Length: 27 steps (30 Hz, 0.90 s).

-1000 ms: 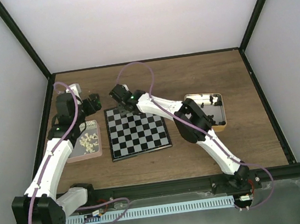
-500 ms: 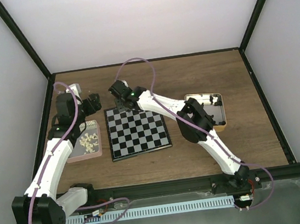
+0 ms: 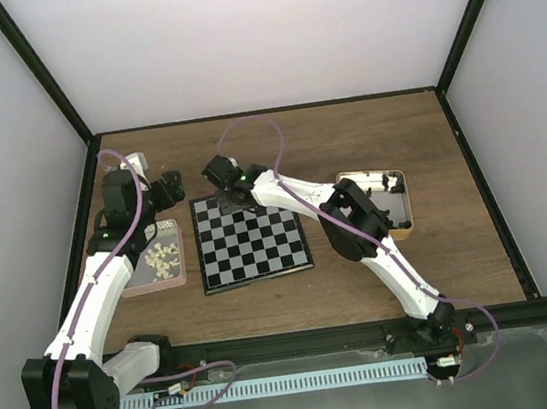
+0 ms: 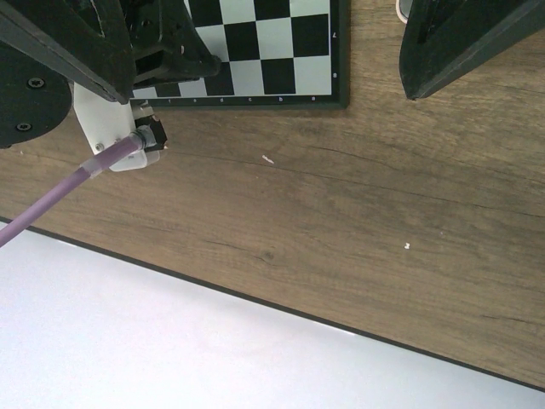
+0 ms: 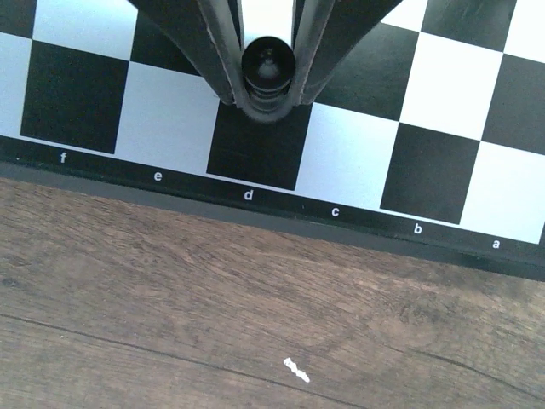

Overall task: Set up the chess pieces on the board
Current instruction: Place the chess piece on the chessboard.

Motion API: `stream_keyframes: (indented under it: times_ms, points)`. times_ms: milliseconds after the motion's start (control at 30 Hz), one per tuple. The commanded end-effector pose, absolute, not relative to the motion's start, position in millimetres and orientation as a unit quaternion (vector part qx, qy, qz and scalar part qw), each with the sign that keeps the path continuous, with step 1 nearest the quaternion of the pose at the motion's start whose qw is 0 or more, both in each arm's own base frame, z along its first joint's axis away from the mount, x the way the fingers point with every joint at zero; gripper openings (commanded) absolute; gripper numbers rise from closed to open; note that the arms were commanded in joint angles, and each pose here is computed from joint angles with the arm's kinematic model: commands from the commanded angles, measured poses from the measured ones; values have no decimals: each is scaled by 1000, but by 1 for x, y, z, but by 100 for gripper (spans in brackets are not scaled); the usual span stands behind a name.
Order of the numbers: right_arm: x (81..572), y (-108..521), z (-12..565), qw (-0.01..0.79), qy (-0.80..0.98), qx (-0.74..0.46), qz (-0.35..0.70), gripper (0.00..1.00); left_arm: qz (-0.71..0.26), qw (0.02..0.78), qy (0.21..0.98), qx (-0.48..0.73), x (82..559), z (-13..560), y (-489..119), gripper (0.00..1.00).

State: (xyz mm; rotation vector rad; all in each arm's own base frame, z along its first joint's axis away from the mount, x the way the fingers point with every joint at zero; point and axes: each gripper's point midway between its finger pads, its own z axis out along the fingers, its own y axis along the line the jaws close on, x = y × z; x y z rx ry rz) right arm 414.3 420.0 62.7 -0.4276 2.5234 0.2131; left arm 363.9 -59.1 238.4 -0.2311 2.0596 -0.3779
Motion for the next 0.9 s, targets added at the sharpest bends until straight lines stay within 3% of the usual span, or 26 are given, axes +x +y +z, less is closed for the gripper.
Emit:
stream_keyframes:
  times_ms: [0, 500, 667, 867]
  points:
    - [425, 421, 69, 303, 937, -157, 78, 15, -151, 499, 849, -92, 363, 238, -59, 87]
    - [431, 420, 58, 306, 937, -160, 61, 14, -151, 499, 848, -92, 364, 239, -59, 87]
    - [428, 428, 89, 314, 931, -160, 99, 36, -151, 499, 848, -92, 364, 239, -59, 87]
    - [412, 424, 176, 360, 905, -151, 170, 46, -151, 502, 847, -91, 364, 241, -58, 87]
